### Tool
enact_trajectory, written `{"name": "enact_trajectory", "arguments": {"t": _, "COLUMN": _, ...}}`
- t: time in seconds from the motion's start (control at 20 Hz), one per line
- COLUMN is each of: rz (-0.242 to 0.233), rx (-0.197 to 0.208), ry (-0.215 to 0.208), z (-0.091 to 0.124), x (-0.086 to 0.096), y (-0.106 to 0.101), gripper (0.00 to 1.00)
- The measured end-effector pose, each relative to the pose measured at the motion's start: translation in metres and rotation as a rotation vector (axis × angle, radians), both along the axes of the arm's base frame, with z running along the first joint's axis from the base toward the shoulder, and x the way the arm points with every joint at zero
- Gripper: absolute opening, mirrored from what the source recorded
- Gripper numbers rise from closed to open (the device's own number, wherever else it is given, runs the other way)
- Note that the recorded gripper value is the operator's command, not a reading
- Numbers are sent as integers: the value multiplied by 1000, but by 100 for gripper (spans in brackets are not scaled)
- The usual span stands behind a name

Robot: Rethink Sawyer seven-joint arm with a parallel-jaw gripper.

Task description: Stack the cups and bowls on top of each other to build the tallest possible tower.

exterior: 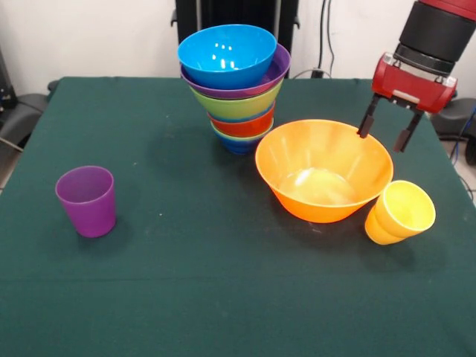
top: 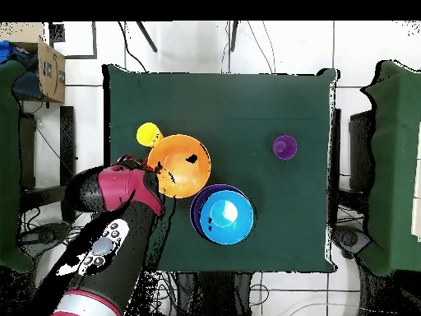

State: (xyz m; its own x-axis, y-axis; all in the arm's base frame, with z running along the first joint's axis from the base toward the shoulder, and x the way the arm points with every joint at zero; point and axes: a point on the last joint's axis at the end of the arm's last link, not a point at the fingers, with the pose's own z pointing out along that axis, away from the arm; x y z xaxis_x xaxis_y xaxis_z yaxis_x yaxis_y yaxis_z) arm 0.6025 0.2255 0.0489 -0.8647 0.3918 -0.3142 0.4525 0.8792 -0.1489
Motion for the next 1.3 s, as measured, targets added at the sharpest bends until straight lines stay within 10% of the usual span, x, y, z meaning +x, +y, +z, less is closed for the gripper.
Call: {"name": "enact_trajectory", "arguments": {"t": 1.3, "rz": 93, "rx": -102, "ry": -34, "z": -54, "x": -12, "y": -21, "gripper": 100}}
